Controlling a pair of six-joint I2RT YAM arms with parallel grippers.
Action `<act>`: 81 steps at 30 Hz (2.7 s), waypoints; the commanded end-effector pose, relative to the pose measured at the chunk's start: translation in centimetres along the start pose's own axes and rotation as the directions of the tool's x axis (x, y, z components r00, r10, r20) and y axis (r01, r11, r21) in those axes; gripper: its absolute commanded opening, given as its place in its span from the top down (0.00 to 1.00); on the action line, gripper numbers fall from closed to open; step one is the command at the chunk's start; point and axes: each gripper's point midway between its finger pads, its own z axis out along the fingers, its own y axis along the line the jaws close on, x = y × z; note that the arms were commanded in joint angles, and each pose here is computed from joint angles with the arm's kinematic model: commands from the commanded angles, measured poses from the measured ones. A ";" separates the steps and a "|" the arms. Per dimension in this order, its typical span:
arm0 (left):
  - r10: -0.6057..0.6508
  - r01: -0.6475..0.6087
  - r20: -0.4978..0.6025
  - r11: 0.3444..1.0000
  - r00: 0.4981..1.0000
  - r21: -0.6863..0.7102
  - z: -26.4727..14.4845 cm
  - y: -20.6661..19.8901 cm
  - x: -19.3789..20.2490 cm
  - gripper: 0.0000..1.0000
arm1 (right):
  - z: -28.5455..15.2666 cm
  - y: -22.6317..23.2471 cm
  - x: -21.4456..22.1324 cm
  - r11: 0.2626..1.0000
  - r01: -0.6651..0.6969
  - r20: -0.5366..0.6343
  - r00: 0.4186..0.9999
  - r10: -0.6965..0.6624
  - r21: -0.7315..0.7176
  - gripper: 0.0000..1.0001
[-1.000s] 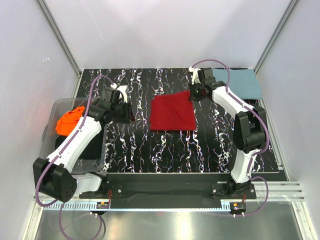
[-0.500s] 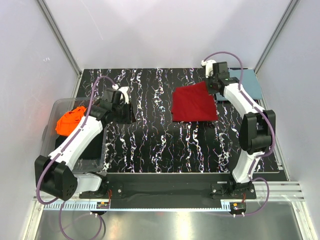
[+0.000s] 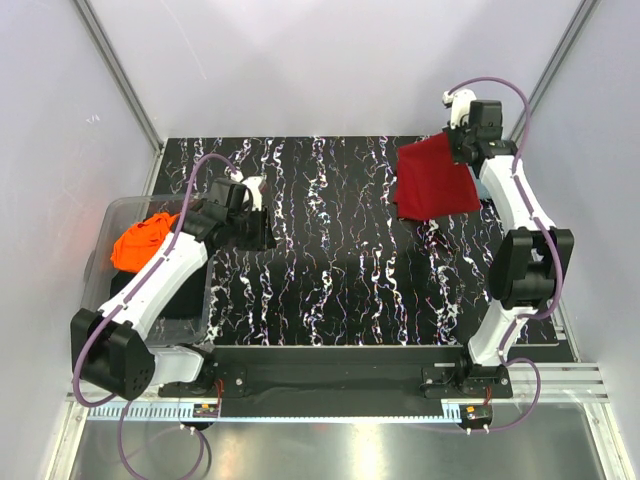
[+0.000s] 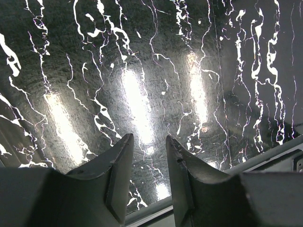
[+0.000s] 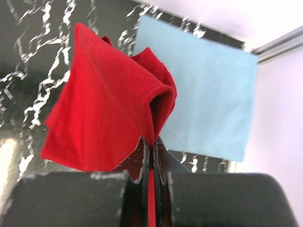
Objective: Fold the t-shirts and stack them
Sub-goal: Neatly place the folded tshirt to the corner
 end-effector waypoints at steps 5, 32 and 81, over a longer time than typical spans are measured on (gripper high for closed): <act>0.034 -0.035 0.037 0.999 0.999 0.028 -0.1 -0.6 -0.9 0.61 | 0.3 -5.2 -4.5 0.998 -0.004 0.144 0.990 -0.005 0.067 1.00; 0.020 -0.020 -0.004 1.000 1.000 -0.012 1.1 0.3 -0.4 0.60 | 0.6 -8.7 -6.5 0.997 0.010 0.232 0.972 -0.028 0.077 1.00; 0.007 -0.011 -0.060 0.998 0.998 -0.068 2.5 1.5 0.6 0.58 | 15.0 -20.4 3.5 0.894 -0.319 0.167 0.946 0.279 0.315 0.80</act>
